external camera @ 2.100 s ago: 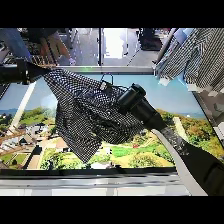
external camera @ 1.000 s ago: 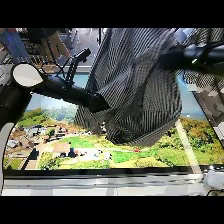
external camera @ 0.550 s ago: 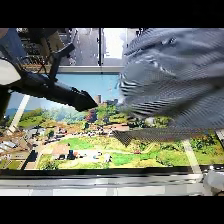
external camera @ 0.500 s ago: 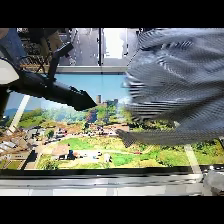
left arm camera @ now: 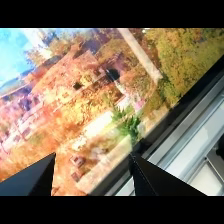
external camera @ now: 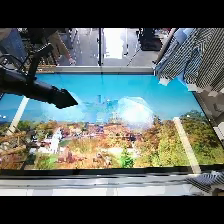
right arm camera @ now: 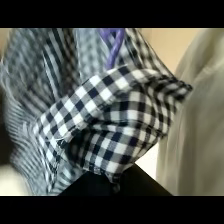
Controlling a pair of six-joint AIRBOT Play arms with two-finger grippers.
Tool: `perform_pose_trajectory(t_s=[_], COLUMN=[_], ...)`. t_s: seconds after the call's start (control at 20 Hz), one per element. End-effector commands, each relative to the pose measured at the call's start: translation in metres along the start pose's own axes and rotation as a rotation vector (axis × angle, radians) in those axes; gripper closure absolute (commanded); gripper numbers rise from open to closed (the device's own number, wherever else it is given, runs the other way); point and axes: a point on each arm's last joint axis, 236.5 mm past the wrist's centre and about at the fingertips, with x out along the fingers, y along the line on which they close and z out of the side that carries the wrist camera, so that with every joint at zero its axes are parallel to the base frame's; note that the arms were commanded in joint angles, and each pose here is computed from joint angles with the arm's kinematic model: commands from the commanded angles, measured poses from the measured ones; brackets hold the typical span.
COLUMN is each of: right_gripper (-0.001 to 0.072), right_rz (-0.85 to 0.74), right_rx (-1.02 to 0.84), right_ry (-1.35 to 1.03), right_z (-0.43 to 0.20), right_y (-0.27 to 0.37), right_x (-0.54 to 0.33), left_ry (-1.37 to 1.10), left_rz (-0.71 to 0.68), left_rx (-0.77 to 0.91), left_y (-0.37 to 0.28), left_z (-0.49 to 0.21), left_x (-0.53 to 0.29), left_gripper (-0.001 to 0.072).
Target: Fold the clothes and pants, and hang the long-sleeved shirts on hangers.
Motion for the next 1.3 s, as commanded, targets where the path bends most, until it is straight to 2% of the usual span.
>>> perform_pose_trajectory(t_s=[0.0, 0.1, 0.25, 0.5, 0.8, 0.85, 0.95, 1.0, 1.1, 1.25], right_gripper=[0.0694, 0.0694, 0.0693, 0.0693, 0.0688, 0.0658, 0.0351, 0.0236, 0.0188, 0.0189], right_rz=[-0.019, -0.070, -0.051, -0.022, -0.055, -0.049, -0.022, -0.001, 0.065, 0.255], right_rx=[0.145, 0.097, 0.085, 0.117, 0.010, -0.015, -0.019, 0.004, 0.071, 0.247], right_ry=[-0.176, -0.128, -0.173, -0.189, -0.081, -0.075, -0.088, -0.099, -0.118, -0.133], right_z=[0.038, 0.022, 0.021, 0.012, -0.018, -0.018, -0.009, -0.002, 0.013, 0.039], right_y=[-0.028, -0.051, -0.068, -0.074, -0.080, -0.078, -0.072, -0.067, -0.054, -0.015], right_x=[0.040, 0.070, 0.098, 0.126, 0.135, 0.132, 0.120, 0.111, 0.089, 0.039], left_ry=[0.031, 0.032, 0.031, 0.032, 0.031, 0.032, 0.031, 0.031, 0.033, 0.033], left_rz=[0.010, 0.006, 0.006, 0.007, 0.007, 0.007, 0.007, 0.007, 0.007, 0.007], left_rx=[-0.036, -0.075, -0.131, -0.170, -0.170, -0.170, -0.170, -0.170, -0.172, -0.172], left_y=[0.010, 0.009, 0.009, 0.009, 0.009, 0.009, 0.009, 0.009, 0.010, 0.010], left_z=[-0.010, -0.011, -0.010, -0.011, -0.010, -0.010, -0.010, -0.010, -0.010, -0.010], left_x=[-0.007, -0.007, -0.007, -0.007, -0.007, -0.007, -0.007, -0.007, -0.006, -0.006], left_gripper=[0.0224, 0.0224, 0.0224, 0.0224, 0.0224, 0.0224, 0.0224, 0.0224, 0.0224, 0.0224])
